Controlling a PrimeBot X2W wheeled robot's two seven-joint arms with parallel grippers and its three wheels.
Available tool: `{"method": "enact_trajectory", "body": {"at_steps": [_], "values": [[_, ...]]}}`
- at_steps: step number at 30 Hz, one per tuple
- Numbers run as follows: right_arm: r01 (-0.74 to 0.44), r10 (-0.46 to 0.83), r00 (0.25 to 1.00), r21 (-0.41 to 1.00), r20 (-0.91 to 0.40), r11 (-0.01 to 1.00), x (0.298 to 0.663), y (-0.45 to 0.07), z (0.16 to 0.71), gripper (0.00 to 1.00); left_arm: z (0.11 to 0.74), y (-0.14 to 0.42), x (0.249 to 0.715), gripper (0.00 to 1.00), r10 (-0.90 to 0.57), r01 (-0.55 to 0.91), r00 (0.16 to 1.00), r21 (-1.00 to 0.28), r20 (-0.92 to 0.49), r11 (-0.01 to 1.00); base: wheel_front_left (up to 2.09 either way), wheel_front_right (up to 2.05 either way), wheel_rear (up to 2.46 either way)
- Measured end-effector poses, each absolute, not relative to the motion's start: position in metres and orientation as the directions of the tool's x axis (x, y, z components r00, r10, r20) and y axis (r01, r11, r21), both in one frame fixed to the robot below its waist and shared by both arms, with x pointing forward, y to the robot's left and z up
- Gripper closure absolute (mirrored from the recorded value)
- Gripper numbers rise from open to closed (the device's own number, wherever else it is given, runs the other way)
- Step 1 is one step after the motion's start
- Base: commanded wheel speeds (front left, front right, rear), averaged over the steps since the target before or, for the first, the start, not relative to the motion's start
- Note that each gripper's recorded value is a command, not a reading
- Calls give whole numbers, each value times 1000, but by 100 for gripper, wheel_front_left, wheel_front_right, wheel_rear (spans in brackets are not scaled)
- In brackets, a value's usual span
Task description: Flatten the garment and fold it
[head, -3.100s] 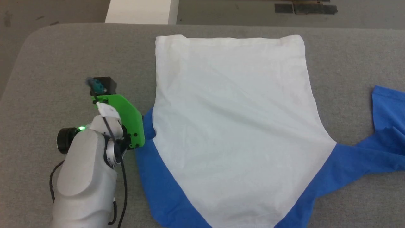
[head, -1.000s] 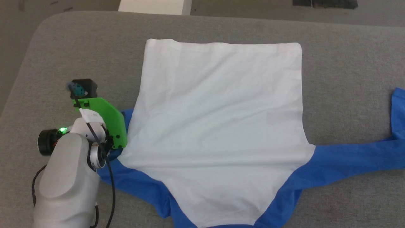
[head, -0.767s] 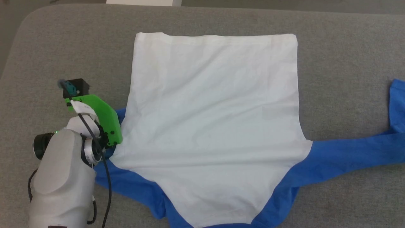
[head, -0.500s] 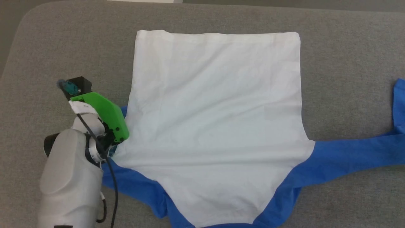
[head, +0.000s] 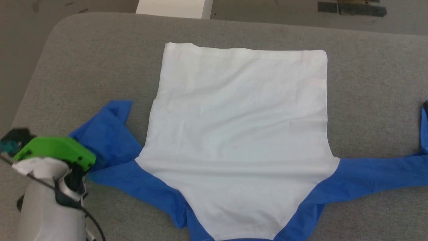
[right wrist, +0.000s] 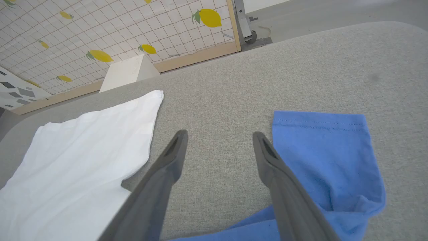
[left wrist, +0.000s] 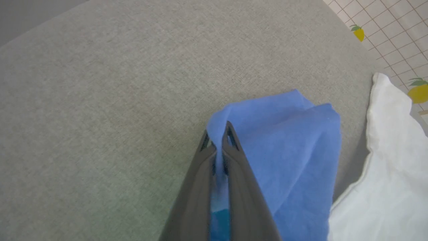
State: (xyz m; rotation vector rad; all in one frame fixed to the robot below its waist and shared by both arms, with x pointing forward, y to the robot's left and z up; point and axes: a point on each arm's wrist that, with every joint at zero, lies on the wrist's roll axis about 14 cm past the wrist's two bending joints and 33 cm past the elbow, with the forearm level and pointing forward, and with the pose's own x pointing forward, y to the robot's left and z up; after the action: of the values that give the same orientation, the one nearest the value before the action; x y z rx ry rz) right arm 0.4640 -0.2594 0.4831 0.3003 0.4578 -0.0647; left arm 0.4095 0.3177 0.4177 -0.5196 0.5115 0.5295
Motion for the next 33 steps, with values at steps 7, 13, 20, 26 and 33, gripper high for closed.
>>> {"method": "enact_trajectory", "body": {"at_steps": [7,13,20,26,33], "values": [[105,26,903,277,-430,955,461,-251,491,0,406,337,360,100,403,-686,683,-347,-609,640,0,0,0],[91,40,907,287,-419,954,456,-245,497,0,447,337,372,0,415,-600,788,-417,-454,683,0,0,0],[95,39,912,304,-408,948,441,-243,500,0,524,332,377,0,432,-421,901,-313,-38,851,0,0,0],[144,10,895,311,-445,939,420,-254,487,0,532,298,366,0,359,-330,926,-210,119,920,0,0,0],[218,-47,852,271,-522,938,409,-279,472,0,525,274,363,0,316,-288,941,-201,123,936,0,0,0]]}}
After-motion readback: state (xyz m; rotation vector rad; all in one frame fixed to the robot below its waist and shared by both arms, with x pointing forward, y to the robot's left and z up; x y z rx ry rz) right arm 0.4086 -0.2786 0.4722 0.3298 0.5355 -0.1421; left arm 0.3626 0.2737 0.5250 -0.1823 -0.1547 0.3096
